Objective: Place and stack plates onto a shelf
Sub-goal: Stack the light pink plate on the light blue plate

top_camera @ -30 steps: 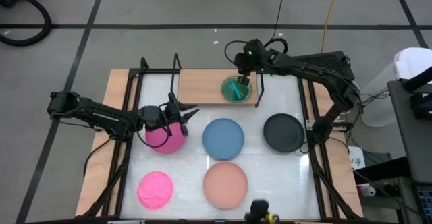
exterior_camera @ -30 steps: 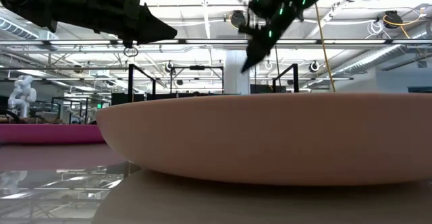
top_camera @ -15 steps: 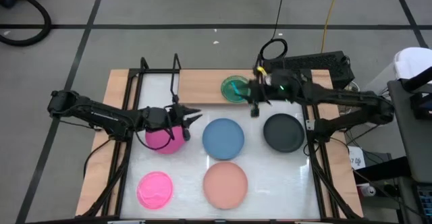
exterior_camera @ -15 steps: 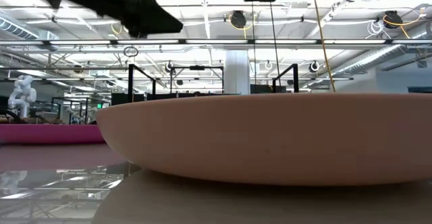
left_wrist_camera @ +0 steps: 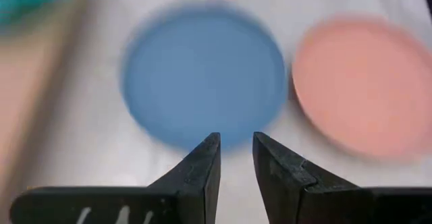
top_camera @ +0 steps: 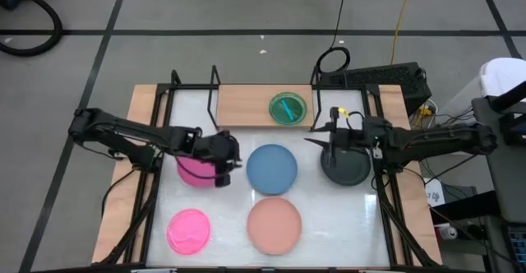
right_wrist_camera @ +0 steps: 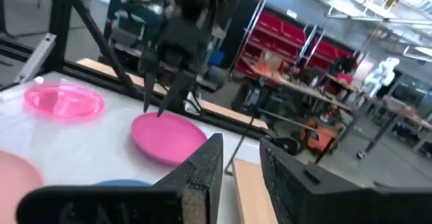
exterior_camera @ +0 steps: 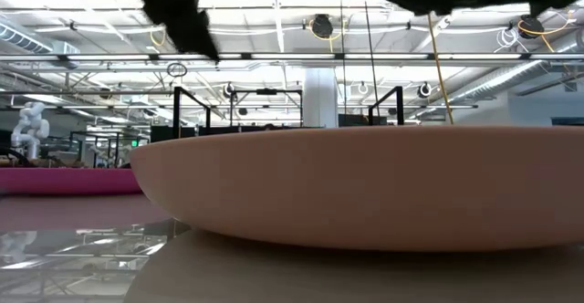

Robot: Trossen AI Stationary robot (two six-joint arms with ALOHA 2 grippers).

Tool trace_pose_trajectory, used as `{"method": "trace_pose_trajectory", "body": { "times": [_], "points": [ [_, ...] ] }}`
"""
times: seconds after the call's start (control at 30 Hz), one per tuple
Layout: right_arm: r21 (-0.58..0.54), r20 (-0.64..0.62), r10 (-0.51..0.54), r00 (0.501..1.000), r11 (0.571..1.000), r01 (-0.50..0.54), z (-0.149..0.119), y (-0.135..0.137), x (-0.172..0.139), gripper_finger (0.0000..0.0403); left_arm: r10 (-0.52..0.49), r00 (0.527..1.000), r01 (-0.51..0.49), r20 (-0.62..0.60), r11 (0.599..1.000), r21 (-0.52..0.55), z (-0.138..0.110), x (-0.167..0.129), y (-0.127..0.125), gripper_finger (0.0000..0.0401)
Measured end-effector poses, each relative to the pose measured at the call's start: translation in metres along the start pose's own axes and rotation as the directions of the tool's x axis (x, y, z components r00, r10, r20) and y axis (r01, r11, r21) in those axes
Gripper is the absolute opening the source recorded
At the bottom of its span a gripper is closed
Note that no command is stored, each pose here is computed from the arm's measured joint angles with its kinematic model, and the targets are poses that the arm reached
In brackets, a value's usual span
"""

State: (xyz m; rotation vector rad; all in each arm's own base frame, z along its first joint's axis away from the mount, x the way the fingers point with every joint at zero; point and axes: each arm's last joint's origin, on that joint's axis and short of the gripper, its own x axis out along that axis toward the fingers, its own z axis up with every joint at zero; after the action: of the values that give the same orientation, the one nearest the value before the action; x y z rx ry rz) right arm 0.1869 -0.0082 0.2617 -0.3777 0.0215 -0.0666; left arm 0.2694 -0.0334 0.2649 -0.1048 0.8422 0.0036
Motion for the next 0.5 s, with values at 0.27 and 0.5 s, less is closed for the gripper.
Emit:
{"method": "trace_pose_trajectory", "body": {
  "times": [0.27, 0.5],
  "points": [
    [0.027, 0.113, -0.039, 0.993, 0.999, 0.037, -0.017, 0.007, -0.016, 0.0082, -0.22, 0.927, 0.224, -0.305, 0.974, -0.022, -0.025, 0.031, -0.011, 0.0094],
    [0.04, 0.123, -0.042, 0.992, 0.999, 0.038, -0.017, 0.007, -0.019, 0.0082, -0.427, 0.769, 0.427, -0.476, 0.897, -0.114, -0.042, 0.05, -0.028, 0.0094]
  ]
}}
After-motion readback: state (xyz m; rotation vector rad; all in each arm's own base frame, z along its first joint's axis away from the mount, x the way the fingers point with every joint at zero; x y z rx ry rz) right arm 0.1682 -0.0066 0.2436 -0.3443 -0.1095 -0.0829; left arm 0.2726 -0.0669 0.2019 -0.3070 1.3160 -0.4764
